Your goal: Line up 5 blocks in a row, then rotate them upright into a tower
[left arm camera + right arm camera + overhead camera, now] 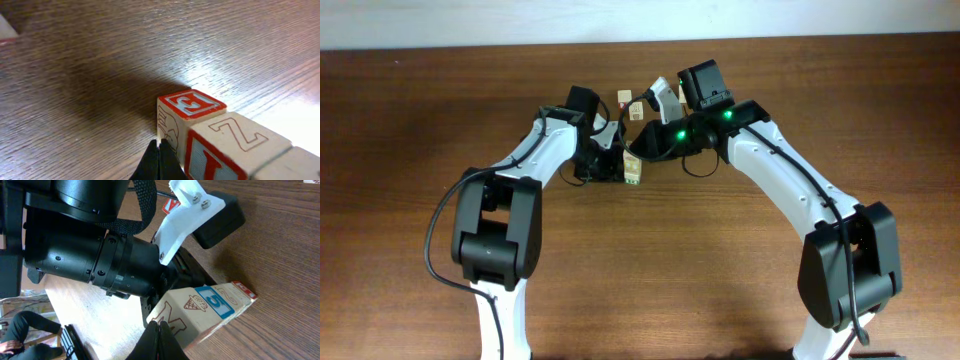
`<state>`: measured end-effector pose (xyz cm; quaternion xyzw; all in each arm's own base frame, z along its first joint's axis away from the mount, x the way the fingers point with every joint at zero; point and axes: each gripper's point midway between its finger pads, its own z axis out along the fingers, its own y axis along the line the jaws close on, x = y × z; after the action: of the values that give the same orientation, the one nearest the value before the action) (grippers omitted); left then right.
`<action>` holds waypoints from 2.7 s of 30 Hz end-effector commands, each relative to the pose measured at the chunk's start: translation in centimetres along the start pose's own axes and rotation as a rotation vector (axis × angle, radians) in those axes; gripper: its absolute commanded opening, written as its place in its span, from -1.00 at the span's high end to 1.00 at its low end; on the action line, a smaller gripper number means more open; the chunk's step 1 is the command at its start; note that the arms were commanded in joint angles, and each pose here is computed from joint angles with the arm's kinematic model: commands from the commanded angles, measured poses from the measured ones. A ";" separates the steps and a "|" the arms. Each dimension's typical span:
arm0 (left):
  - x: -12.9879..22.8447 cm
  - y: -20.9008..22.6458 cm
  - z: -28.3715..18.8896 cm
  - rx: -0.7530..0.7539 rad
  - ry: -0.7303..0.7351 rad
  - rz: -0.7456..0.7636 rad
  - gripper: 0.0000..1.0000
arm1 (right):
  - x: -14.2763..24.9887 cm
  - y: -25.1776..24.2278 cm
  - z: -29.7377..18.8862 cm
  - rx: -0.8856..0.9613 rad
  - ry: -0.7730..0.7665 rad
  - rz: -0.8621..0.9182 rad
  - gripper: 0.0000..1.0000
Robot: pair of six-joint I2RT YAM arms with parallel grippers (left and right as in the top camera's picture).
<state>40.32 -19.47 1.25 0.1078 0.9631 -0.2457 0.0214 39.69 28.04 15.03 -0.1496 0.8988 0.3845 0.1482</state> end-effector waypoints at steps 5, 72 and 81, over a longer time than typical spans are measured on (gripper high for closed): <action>0.0 -2.5 0.0 0.076 0.003 0.021 1.00 | 2.9 -3.6 2.5 0.125 0.086 0.068 0.92; -1.2 2.9 -1.5 -0.063 -0.052 -0.068 1.00 | -0.6 -0.6 -1.8 0.246 0.016 -0.074 0.92; -1.2 2.9 -1.5 -0.063 -0.052 -0.068 1.00 | -0.2 0.4 -1.1 0.232 0.031 -0.141 0.92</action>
<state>41.79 -16.48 0.87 0.0708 0.9725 -0.2192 0.0353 39.81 26.48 15.41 -0.1682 0.9334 0.2731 0.1612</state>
